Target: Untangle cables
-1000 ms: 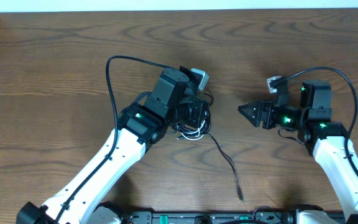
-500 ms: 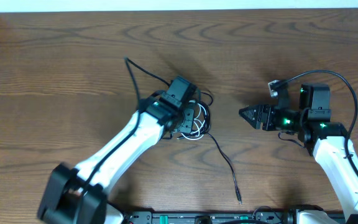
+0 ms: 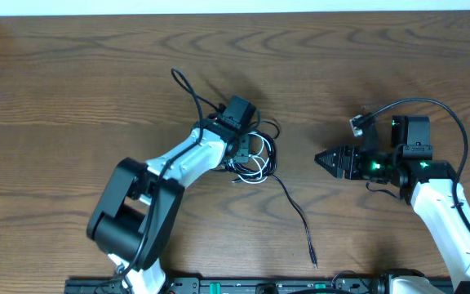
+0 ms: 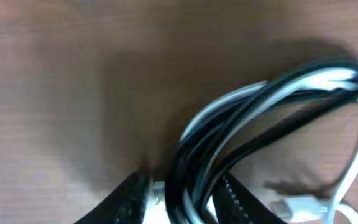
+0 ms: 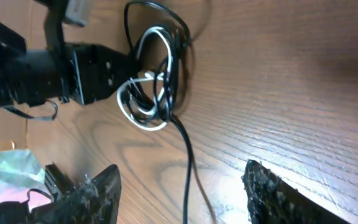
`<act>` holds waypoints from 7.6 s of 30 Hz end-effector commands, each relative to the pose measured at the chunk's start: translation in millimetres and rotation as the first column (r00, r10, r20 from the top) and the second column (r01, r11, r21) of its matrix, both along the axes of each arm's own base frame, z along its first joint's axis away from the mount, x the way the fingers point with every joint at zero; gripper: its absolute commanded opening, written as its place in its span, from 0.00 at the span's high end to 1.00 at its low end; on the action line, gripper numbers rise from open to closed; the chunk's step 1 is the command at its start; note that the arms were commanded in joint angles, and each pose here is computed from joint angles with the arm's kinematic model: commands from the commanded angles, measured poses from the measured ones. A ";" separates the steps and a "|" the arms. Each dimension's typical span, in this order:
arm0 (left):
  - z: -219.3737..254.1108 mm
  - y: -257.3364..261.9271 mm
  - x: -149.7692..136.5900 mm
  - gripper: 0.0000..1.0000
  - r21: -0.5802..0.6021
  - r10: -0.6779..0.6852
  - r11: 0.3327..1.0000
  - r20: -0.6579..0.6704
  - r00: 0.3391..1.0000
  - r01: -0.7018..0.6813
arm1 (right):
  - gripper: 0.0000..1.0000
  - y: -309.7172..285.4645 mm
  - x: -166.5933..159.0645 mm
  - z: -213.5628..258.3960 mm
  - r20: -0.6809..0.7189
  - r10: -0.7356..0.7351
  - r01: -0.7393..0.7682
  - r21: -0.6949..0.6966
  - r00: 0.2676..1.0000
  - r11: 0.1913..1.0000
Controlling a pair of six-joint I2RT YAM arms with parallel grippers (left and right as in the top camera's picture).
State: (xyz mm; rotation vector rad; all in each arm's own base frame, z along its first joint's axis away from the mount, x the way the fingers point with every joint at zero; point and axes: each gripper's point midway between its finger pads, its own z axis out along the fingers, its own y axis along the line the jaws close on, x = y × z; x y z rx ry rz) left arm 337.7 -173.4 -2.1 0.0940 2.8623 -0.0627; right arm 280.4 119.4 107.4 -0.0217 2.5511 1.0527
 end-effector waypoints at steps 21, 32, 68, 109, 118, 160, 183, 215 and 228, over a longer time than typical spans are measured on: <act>155.2 -74.2 -5.8 0.92 -0.626 -0.174 0.744 0.157 0.972 0.234 | 0.53 13.1 7.1 18.3 -0.068 -0.069 0.077 0.126 0.995 0.989; 159.3 -90.4 -17.1 0.93 -0.592 -0.279 0.721 0.229 0.933 0.361 | 0.49 43.3 11.3 78.6 0.080 0.078 -0.103 0.395 0.994 0.913; 161.4 -94.6 -36.8 0.38 -0.696 -0.268 0.671 0.094 0.959 0.256 | 0.99 29.7 23.3 74.9 0.094 0.013 -0.046 0.362 0.996 0.931; 93.7 -124.4 -29.9 0.71 -0.576 -0.202 0.793 0.062 0.978 0.200 | 0.99 32.1 20.1 79.3 0.100 0.036 -0.072 0.384 0.994 0.920; 75.7 -97.9 -14.3 0.92 -0.450 -0.105 0.884 0.072 0.992 0.126 | 0.99 32.2 19.7 79.3 0.099 0.037 -0.072 0.386 0.994 0.920; 139.9 -86.0 -50.0 0.57 -0.703 -0.299 0.669 0.043 0.953 0.241 | 0.99 32.3 6.6 66.4 0.063 0.070 -0.088 0.360 0.996 0.929; 128.7 -127.8 -42.8 0.39 -0.602 -0.348 0.694 0.200 0.916 0.395 | 0.99 37.6 -0.5 75.6 0.073 0.115 -0.135 0.411 0.991 0.902; 131.2 -129.8 -42.1 0.93 -0.608 -0.350 0.684 0.212 0.912 0.404 | 0.65 32.6 7.7 68.1 0.083 0.076 -0.101 0.358 0.994 0.928; 121.6 -119.5 -48.6 0.93 -0.639 -0.270 0.727 0.071 0.960 0.252 | 0.35 -9.3 18.7 49.9 0.090 -0.038 0.012 0.267 0.995 0.964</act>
